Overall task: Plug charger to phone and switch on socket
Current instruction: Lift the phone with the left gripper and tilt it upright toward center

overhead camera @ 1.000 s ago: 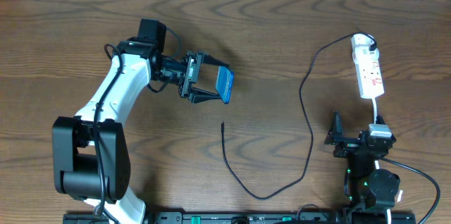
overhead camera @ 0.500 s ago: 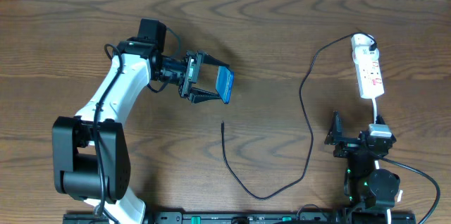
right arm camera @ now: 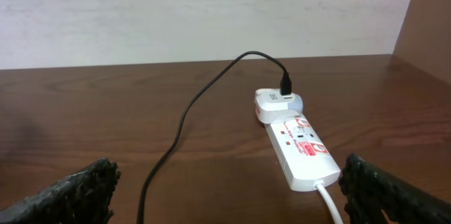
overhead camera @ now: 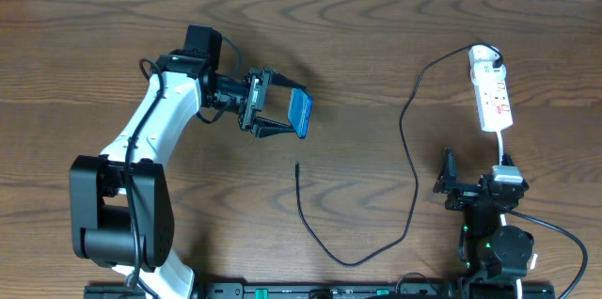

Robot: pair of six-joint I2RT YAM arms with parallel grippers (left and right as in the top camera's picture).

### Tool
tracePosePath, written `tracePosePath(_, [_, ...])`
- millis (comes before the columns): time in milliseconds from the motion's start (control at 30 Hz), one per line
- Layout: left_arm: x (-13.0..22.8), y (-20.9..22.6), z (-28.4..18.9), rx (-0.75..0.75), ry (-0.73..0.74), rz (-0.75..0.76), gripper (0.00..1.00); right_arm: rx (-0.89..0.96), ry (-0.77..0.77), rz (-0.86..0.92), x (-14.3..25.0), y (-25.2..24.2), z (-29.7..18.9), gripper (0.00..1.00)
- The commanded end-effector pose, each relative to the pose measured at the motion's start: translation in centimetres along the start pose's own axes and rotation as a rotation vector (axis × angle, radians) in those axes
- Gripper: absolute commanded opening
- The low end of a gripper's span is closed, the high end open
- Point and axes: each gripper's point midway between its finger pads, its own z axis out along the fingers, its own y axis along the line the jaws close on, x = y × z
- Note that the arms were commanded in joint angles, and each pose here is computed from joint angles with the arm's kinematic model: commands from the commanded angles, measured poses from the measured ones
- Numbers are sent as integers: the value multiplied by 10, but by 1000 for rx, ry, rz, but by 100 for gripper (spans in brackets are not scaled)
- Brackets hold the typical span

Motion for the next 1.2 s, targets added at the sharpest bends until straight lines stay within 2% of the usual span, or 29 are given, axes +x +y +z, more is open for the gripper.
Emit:
tracePosePath(0, [18,-10,-4,30,42,31,8,2,-2,10,0,0,0,99])
tracePosePath(600, [16,-10,-4,28,34,40,7,2,-2,10,0,0,0,99])
tracePosePath(700, [14,-15,-4,41,28,93,7,2,-2,10,0,0,0,99])
tracePosePath(867, [8,-37,-5,91,4,280,7,2,-2,10,0,0,0,99])
tracePosePath(933, [2,-42,-5,94,-34,325,7,2,-2,10,0,0,0,99])
tracePosePath(1167, [-32,-38,-9,42,-228,302,7,2,-2,10,0,0,0,99])
